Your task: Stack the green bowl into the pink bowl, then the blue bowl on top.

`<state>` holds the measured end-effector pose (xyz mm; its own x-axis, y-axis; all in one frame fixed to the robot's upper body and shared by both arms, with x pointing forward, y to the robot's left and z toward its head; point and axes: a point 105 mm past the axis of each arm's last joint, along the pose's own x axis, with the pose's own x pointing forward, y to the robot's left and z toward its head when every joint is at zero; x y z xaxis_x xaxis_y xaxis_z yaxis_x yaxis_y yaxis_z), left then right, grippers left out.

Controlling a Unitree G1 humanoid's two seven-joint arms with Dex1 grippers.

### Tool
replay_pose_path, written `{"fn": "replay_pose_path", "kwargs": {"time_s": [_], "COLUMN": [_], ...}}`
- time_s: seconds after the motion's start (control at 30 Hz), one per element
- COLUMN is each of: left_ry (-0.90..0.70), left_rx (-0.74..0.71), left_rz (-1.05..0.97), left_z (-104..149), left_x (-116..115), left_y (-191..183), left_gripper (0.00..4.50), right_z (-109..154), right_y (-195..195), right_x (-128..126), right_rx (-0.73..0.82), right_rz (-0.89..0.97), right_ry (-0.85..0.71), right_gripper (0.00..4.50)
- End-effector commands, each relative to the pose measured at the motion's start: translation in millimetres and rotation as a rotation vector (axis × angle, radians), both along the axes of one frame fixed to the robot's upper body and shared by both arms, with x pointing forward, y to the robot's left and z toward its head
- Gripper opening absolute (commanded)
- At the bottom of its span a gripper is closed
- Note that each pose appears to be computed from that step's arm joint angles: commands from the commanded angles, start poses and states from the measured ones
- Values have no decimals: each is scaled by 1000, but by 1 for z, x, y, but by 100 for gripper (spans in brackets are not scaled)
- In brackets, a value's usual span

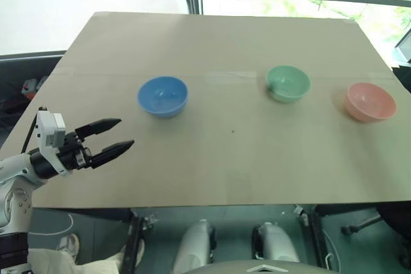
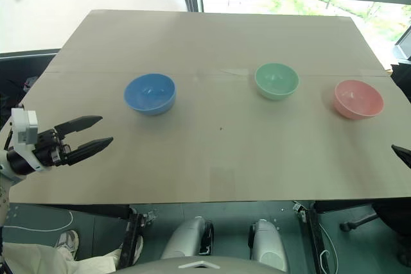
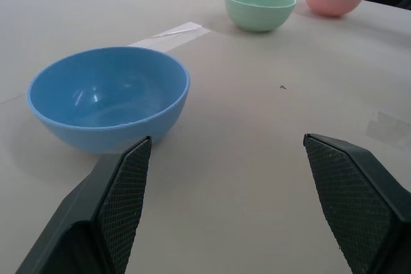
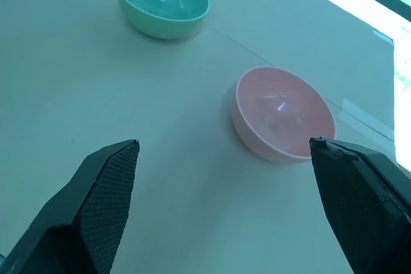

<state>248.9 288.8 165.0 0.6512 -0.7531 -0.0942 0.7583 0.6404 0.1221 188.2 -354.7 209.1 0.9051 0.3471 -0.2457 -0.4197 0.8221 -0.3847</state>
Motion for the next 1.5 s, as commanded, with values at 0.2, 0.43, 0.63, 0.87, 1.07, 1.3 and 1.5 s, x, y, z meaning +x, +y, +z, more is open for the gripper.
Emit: {"fn": "replay_pose_path", "kwargs": {"time_s": [0.2,0.43,0.63,0.87,1.07,1.3,1.5], "left_ry": [-63,-123,-159,-157,-148,-136,-132], "left_rx": [-50,-106,-132,-173,-188,-183,-168], "left_rz": [-123,-378,-514,-489,-457,-362,-341], "left_z": [27,38,47,52,45,23,15], "left_x": [10,9,10,13,12,20,19], "left_y": [-32,-90,-139,-150,-150,-144,-136], "left_gripper": [402,402,402,402,402,402,402], "right_z": [-2,-32,-62,-69,-66,-56,-67], "right_y": [20,22,33,31,32,109,232], "right_x": [34,108,161,187,194,152,74], "right_rx": [-55,-172,-219,-239,-268,-192,-75], "right_rz": [48,-78,-89,-100,-94,282,661], "right_ry": [-79,-11,73,110,89,122,148], "right_gripper": [446,446,446,192,8,8,8]}}
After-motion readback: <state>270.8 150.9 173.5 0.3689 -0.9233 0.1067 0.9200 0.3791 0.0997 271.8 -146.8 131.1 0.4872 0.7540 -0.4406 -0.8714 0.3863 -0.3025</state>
